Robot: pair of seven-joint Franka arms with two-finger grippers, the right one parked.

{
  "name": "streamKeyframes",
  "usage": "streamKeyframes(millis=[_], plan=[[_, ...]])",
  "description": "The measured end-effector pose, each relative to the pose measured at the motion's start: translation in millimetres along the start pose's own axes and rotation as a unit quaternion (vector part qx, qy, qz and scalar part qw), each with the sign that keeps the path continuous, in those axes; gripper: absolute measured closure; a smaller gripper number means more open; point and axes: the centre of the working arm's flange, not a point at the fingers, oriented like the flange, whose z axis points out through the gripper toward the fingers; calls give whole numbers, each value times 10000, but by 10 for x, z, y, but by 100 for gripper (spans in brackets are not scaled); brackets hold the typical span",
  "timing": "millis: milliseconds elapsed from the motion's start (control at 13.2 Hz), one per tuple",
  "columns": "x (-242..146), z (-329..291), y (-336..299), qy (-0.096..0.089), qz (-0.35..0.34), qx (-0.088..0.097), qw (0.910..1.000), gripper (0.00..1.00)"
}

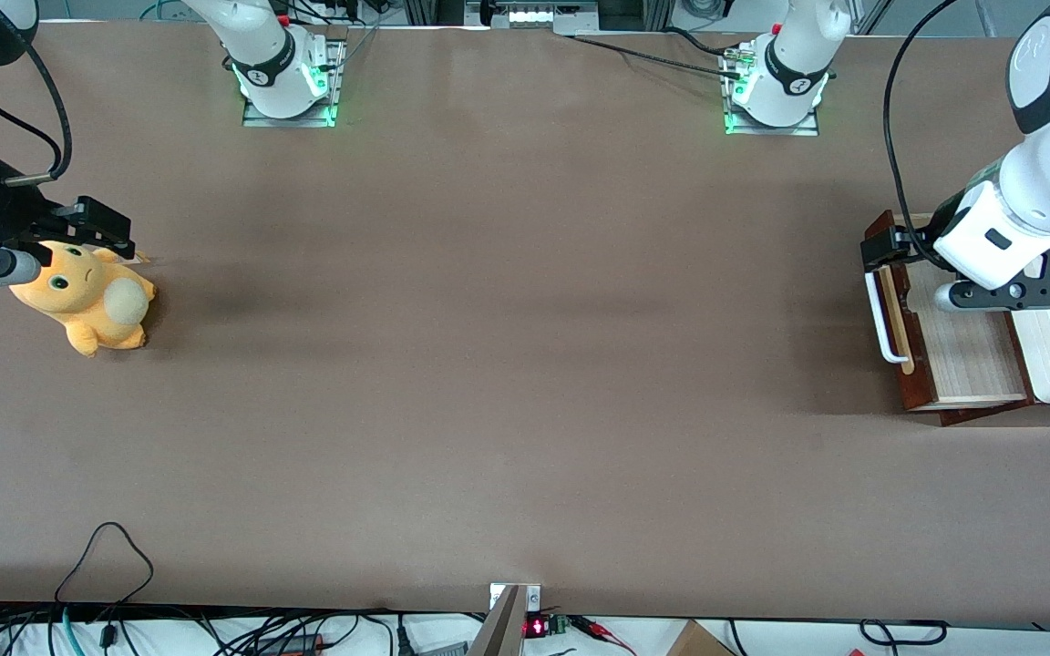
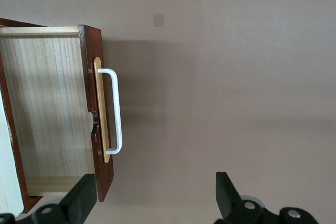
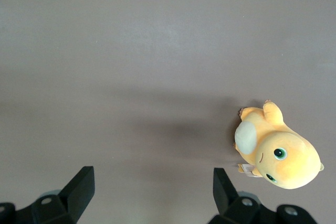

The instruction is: Open lower drawer with left arm only

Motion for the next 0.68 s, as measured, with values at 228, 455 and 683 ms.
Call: streamKeyframes(millis=[228, 455, 683], plan=[[-10, -19, -9, 17, -7, -2, 10000, 0], [-23, -46, -12, 41, -8, -5, 10000, 0], [-27, -54, -12, 51, -8, -6, 10000, 0]])
